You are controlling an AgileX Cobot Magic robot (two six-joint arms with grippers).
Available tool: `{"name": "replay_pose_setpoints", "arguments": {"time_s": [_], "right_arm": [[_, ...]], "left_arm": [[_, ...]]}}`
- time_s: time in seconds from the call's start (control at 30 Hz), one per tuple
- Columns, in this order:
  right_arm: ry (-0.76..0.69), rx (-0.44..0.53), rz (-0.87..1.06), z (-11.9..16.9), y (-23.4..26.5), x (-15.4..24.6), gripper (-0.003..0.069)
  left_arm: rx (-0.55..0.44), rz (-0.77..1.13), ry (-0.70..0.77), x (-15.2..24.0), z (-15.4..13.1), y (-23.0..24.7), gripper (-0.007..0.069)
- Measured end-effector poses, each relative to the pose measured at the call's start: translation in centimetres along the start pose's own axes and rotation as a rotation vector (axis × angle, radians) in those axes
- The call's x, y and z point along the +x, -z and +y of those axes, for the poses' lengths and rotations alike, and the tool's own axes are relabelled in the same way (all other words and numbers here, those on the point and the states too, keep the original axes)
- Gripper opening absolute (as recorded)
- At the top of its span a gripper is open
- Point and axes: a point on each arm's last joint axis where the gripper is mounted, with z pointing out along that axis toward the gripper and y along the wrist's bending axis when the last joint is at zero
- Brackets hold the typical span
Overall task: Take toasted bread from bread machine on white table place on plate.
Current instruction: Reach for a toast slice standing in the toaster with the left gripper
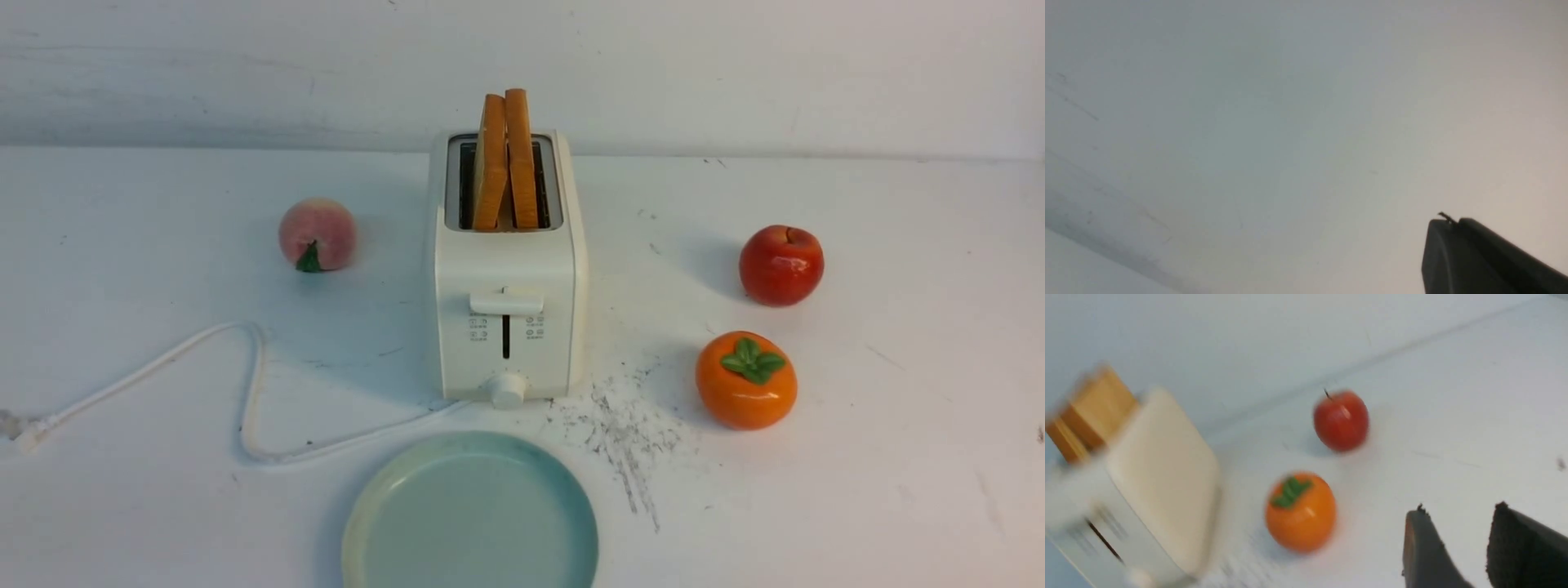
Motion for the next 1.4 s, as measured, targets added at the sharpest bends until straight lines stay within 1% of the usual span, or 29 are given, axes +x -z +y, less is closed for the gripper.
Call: {"name": "replay_pose_setpoints", "arguments": {"time_s": [0.03,0.07,0.1,0.13,0.17,0.2,0.23,0.27,0.3,0.33,0.37,0.43,0.5,0.53,0.6,0.67,0.7,0.77,0.8,0.87,0.93,1.03,1.07,1.1,1.13,1.17,1.23,1.3,1.4], "right_arm": [[-0.117,-0.013,-0.061,0.1,0.0,-0.6,0.024],[-0.158,-0.018,-0.09,0.1,0.0,-0.8,0.024],[-0.196,-0.021,-0.117,0.1,0.1,-1.1,0.024],[-0.219,-0.024,-0.137,0.1,0.1,-1.3,0.024],[-0.248,-0.026,-0.161,0.1,0.1,-1.5,0.024],[-0.282,-0.029,-0.202,0.0,0.2,-1.8,0.024],[-0.296,-0.03,-0.223,0.0,0.2,-2.0,0.024],[-0.304,-0.031,-0.244,-0.1,0.3,-2.2,0.024],[-0.306,-0.032,-0.248,-0.1,0.3,-2.2,0.024],[-0.314,-0.034,-0.284,-0.1,0.4,-2.6,0.024],[-0.315,-0.035,-0.298,-0.1,0.4,-2.7,0.024],[-0.322,-0.036,-0.328,-0.2,0.5,-2.9,0.024],[-0.325,-0.036,-0.333,-0.2,0.5,-3.0,0.024],[-0.328,-0.037,-0.342,-0.2,0.5,-3.1,0.024],[-0.328,-0.038,-0.349,-0.2,0.5,-3.1,0.0239],[-0.31,-0.063,-0.318,0.5,0.6,-3.5,0.0221],[-0.277,-0.088,-0.28,1.2,0.7,-4.0,0.0204],[-0.167,-0.135,-0.152,3.4,1.0,-5.5,0.0141],[-0.158,-0.143,-0.161,3.6,1.1,-5.9,0.0134],[-0.061,-0.156,-0.002,6.0,1.1,-8.3,0.0046],[-0.017,-0.152,0.11,7.4,0.4,-9.8,-0.0007],[0.037,-0.146,0.235,8.5,-0.5,-10.7,-0.0018],[0.08,-0.137,0.333,9.0,-1.4,-10.8,-0.0019],[0.092,-0.135,0.362,9.1,-1.7,-10.7,-0.0019],[0.144,-0.116,0.49,9.2,-2.8,-10.0,-0.0019],[0.149,-0.114,0.497,9.2,-3.0,-9.9,-0.0019],[0.212,-0.097,0.649,8.9,-4.0,-8.6,-0.0019],[0.251,-0.105,0.713,8.8,-4.5,-8.0,-0.0018],[0.281,-0.128,0.719,8.9,-4.7,-7.9,-0.0018]], "left_arm": [[-0.109,0.12,-0.017,-0.9,-0.7,-1.4,-0.0014],[-0.144,0.156,-0.023,-1.5,-1.1,-1.9,-0.0014],[-0.222,0.237,-0.034,-1.6,-1.1,-2.5,-0.0014],[-0.27,0.289,-0.04,-1.8,-1.2,-3.0,-0.0014],[-0.34,0.374,-0.062,-1.8,-1.2,-4.0,-0.0014],[-0.437,0.516,-0.1,-1.9,-1.2,-5.2,-0.0014],[-0.494,0.623,-0.129,-1.7,-1.2,-6.0,-0.0014],[-0.536,0.73,-0.153,-1.5,-1.2,-6.9,-0.0014],[-0.538,0.745,-0.158,-1.6,-1.3,-7.1,-0.0014],[-0.575,0.937,-0.184,-0.6,-1.1,-8.5,-0.0014],[-0.584,0.996,-0.186,-0.1,-0.8,-9.1,-0.0014],[-0.572,1.146,-0.178,1.6,-0.2,-10.5,-0.0014],[-0.551,1.202,-0.165,2.4,0.0,-11.1,-0.0014],[-0.517,1.272,-0.138,3.6,0.3,-11.9,-0.0014],[-0.476,1.306,-0.121,4.3,0.4,-12.5,-0.0014],[-0.372,1.335,-0.099,5.3,0.2,-13.4,-0.0014],[-0.325,1.332,-0.099,5.6,0.1,-13.8,-0.0014],[-0.24,1.304,-0.096,5.9,-0.2,-14.8,-0.0014],[-0.236,1.298,-0.091,5.8,-0.3,-14.8,-0.0014],[-0.178,1.262,-0.088,5.7,-0.8,-16.5,-0.0014],[-0.149,1.238,-0.091,5.3,-1.3,-18.0,-0.0014],[-0.108,1.228,-0.119,5.2,-2.3,-19.5,-0.0014],[-0.063,1.227,-0.154,5.3,-3.4,-20.5,-0.0014],[-0.043,1.233,-0.171,5.5,-3.9,-20.6,-0.0014],[0.002,1.238,-0.218,6.1,-5.2,-21.6,-0.0014],[0.007,1.238,-0.224,6.2,-5.3,-21.7,-0.0014],[0.035,1.187,-0.267,6.9,-7.1,-23.3,-0.0014],[0.038,1.135,-0.294,7.6,-7.8,-24.9,-0.0014],[0.049,1.102,-0.332,8.9,-8.1,-26.4,-0.0014]]}}
